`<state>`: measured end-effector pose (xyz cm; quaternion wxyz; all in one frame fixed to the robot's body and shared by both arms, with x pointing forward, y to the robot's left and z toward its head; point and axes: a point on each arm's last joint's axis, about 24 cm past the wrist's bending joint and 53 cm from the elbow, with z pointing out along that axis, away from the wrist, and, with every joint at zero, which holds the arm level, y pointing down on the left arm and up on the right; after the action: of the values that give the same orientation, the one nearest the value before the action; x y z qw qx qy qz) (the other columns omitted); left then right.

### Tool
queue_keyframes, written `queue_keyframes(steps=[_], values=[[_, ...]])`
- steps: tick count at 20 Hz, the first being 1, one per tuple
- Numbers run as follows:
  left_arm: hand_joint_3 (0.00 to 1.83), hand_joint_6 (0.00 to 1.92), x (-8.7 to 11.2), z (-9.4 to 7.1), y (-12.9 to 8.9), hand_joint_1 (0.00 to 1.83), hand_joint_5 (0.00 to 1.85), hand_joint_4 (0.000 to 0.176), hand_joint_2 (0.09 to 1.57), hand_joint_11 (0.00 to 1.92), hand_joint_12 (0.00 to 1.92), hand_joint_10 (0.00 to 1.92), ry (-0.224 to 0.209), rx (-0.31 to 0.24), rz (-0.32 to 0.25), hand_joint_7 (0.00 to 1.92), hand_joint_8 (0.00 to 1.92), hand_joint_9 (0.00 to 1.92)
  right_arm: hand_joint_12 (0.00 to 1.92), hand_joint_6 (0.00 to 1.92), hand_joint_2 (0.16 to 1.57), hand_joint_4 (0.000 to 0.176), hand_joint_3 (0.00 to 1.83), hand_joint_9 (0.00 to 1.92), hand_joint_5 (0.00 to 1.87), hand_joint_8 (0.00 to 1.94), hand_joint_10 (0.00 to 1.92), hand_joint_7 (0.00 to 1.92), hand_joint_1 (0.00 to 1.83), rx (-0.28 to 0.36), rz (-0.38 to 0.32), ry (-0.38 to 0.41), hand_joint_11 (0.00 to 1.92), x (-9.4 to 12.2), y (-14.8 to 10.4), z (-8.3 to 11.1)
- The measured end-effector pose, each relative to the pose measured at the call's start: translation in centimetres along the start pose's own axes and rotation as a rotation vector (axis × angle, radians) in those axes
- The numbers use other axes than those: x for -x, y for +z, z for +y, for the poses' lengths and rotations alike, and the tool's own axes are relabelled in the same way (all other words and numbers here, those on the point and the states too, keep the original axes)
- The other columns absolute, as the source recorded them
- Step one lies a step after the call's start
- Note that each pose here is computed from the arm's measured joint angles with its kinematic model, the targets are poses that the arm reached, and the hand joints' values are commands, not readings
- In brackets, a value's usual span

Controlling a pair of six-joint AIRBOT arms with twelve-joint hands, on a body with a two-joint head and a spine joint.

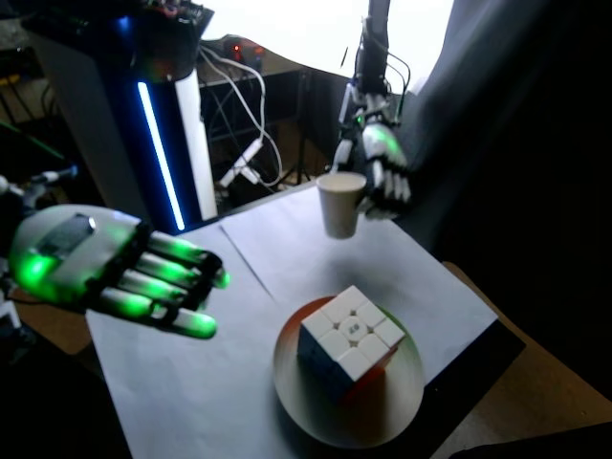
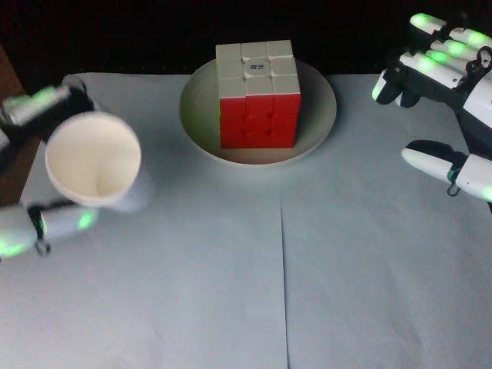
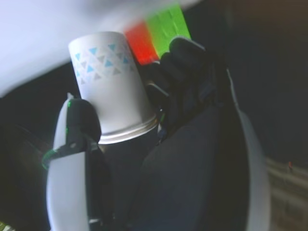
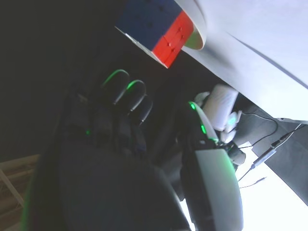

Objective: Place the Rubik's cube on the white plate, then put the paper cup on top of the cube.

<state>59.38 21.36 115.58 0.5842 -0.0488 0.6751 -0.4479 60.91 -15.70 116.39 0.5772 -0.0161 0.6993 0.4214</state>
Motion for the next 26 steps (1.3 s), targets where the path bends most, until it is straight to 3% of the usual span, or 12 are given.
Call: queue_keyframes(steps=[4, 7, 8, 10, 13, 14, 18, 19, 21, 22, 24, 26], values=[[0.0, 1.22, 2.9, -1.9, 1.6, 0.93, 0.14, 0.081, 1.17, 0.0, 1.81, 1.42, 0.015, -0.077, -0.085, 0.14, 1.18, 0.1, 1.73, 1.28, 1.35, 0.0, 0.0, 0.16, 0.07, 1.46, 1.56, 0.22, 0.8, 0.001, 0.0, 0.001, 0.0, 0.0, 0.0, 0.0], [0.0, 1.13, 4.5, -2.6, 3.6, 0.84, 0.17, 0.094, 1.16, 0.07, 1.83, 1.44, 0.004, -0.118, -0.139, 0.15, 1.19, 0.1, 1.62, 1.32, 1.36, 0.0, 0.0, 0.15, 0.01, 1.47, 1.52, 0.19, 0.74, 0.003, -0.001, 0.007, 0.0, -0.2, 0.1, 0.1], [0.0, 1.1, 4.4, -2.4, 4.5, 0.85, 0.2, 0.075, 1.16, 0.02, 1.82, 1.37, -0.019, -0.125, -0.132, 0.18, 1.13, 0.11, 1.6, 1.27, 1.34, 0.0, 0.0, 0.18, 0.04, 1.42, 1.48, 0.22, 0.72, 0.004, 0.005, 0.007, 0.0, -0.4, 0.2, 0.1], [0.0, 1.06, 3.8, -1.7, 5.9, 0.82, 0.22, 0.101, 1.14, 0.0, 1.84, 1.38, -0.075, -0.119, -0.114, 0.17, 1.16, 0.1, 1.84, 1.29, 1.34, 0.0, 0.0, 0.2, 0.05, 1.4, 1.56, 0.2, 0.73, 0.005, 0.006, 0.01, 0.0, -0.6, 0.2, 0.1], [0.0, 1.0, 3.0, -1.3, 8.0, 0.79, 0.23, 0.146, 1.13, 0.05, 1.83, 1.37, -0.125, -0.115, -0.09, 0.19, 1.16, 0.13, 1.73, 1.32, 1.34, 0.0, 0.0, 0.17, 0.02, 1.39, 1.54, 0.18, 0.75, 0.005, 0.005, 0.014, 0.0, -0.6, 0.3, 0.1], [0.0, 1.02, 3.1, -1.2, 8.6, 0.87, 0.23, 0.113, 1.14, 0.08, 1.84, 1.44, -0.152, -0.12, -0.098, 0.17, 1.22, 0.14, 1.79, 1.31, 1.34, 0.0, 0.0, 0.19, 0.04, 1.4, 1.55, 0.21, 0.74, 0.005, 0.005, 0.015, 0.0, -0.7, 0.3, 0.1], [0.01, 1.04, 3.7, -1.6, 11.7, 0.83, 0.27, 0.091, 1.17, 0.05, 1.91, 1.46, -0.226, -0.139, -0.11, 0.23, 1.28, 0.2, 1.57, 1.26, 1.34, 0.0, 0.0, 0.17, 0.05, 1.4, 1.49, 0.17, 0.71, 0.007, 0.006, 0.015, 0.0, -0.8, 0.4, 0.1], [0.01, 1.03, 3.8, -1.7, 12.2, 0.85, 0.24, 0.044, 1.19, 0.01, 1.91, 1.5, -0.242, -0.145, -0.109, 0.21, 1.3, 0.16, 1.65, 1.24, 1.33, 0.0, 0.0, 0.2, 0.08, 1.39, 1.49, 0.2, 0.71, 0.007, 0.006, 0.017, 0.0, -0.8, 0.4, 0.2], [0.0, 1.07, 3.9, -1.8, 13.1, 0.88, 0.23, 0.033, 1.17, 0.0, 1.86, 1.48, -0.261, -0.145, -0.108, 0.22, 1.32, 0.15, 1.79, 1.25, 1.34, 0.0, 0.0, 0.17, 0.06, 1.43, 1.58, 0.2, 0.77, 0.007, 0.008, 0.018, 0.0, -0.9, 0.4, 0.2], [0.0, 1.08, 4.0, -1.7, 13.7, 0.89, 0.23, 0.054, 1.17, 0.0, 1.78, 1.44, -0.265, -0.14, -0.103, 0.22, 1.3, 0.14, 1.78, 1.27, 1.35, 0.0, 0.0, 0.17, 0.05, 1.43, 1.58, 0.2, 0.76, 0.008, 0.007, 0.019, 0.0, -1.0, 0.5, 0.1], [0.0, 1.13, 4.3, -1.5, 14.7, 0.92, 0.22, 0.0, 1.17, 0.0, 1.9, 1.59, -0.279, -0.128, -0.108, 0.19, 1.37, 0.13, 1.77, 1.25, 1.35, 0.0, 0.0, 0.19, 0.08, 1.37, 1.51, 0.18, 0.76, 0.008, 0.008, 0.02, 0.0, -1.0, 0.5, 0.1], [0.0, 1.23, 4.3, -1.3, 15.7, 0.89, 0.2, 0.008, 1.17, 0.08, 1.92, 1.67, -0.308, -0.121, -0.113, 0.22, 1.44, 0.17, 1.81, 1.21, 1.35, 0.0, 0.0, 0.2, 0.07, 1.37, 1.53, 0.19, 0.71, 0.011, 0.01, 0.019, 0.0, -1.1, 0.5, 0.2]])
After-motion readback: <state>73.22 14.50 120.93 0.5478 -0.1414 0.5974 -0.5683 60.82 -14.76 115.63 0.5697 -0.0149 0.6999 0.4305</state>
